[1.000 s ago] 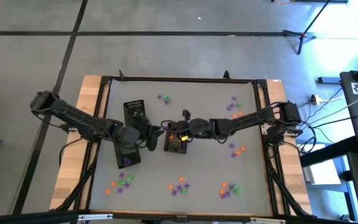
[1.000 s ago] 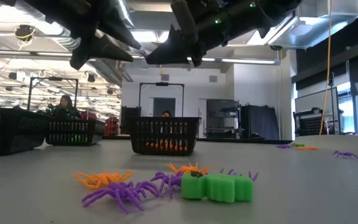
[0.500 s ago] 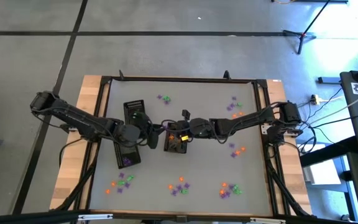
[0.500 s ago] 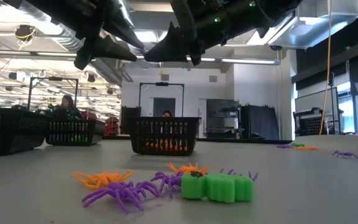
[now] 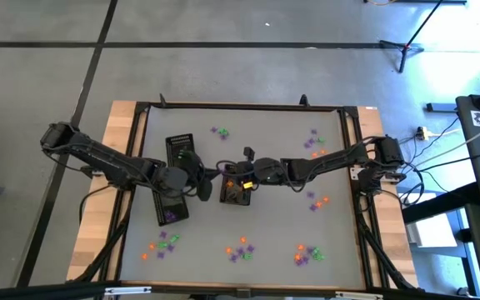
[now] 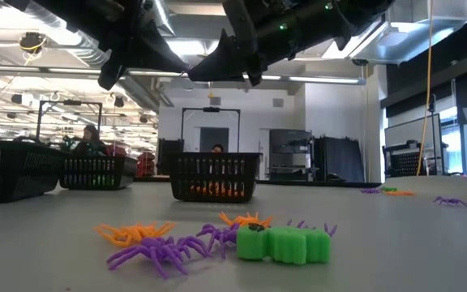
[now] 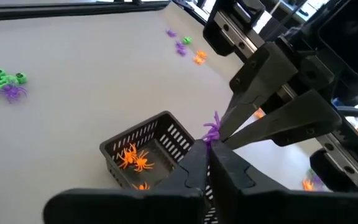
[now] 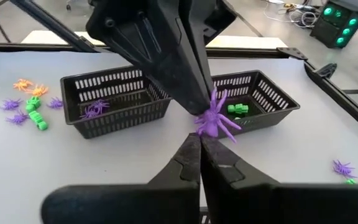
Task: Sort Halloween decoration
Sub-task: Put the purple spider toy into the bottom left black basket
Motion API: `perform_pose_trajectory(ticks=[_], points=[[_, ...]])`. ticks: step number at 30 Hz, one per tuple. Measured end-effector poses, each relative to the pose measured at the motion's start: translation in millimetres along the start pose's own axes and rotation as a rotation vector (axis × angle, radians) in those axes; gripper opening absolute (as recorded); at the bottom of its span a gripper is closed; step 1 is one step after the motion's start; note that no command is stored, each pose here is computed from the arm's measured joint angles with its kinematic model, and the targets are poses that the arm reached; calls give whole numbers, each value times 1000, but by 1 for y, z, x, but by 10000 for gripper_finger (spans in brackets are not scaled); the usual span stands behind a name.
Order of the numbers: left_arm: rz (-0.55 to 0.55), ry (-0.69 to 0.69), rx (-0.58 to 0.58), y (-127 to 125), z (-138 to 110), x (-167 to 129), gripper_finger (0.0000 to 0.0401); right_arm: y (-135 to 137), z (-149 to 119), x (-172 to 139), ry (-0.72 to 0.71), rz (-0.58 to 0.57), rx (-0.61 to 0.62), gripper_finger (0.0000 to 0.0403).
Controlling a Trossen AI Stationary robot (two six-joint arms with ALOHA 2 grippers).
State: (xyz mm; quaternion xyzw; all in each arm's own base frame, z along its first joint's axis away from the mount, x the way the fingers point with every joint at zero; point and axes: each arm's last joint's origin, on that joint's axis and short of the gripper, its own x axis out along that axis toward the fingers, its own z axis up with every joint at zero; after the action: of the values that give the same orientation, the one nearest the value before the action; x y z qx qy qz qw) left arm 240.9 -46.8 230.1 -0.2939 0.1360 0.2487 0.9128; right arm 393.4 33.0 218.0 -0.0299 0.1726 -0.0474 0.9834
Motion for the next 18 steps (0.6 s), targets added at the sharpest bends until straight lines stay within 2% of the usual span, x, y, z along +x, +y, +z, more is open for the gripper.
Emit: perform_pose_trajectory(ticks=[4, 12, 15, 18], points=[[-25, 32, 20, -1, -1, 0, 0, 0, -2, -1, 28, 7, -23, 49], [-64, 175, 52, 7, 1, -15, 0, -4, 5, -19, 109, 1, -30, 202], [-46, 268, 41, 16, 1, -27, 0, -7, 12, -30, 124, -42, -19, 236], [-11, 410, 31, 29, 0, -42, 0, -10, 16, -39, 146, -76, -22, 254]])
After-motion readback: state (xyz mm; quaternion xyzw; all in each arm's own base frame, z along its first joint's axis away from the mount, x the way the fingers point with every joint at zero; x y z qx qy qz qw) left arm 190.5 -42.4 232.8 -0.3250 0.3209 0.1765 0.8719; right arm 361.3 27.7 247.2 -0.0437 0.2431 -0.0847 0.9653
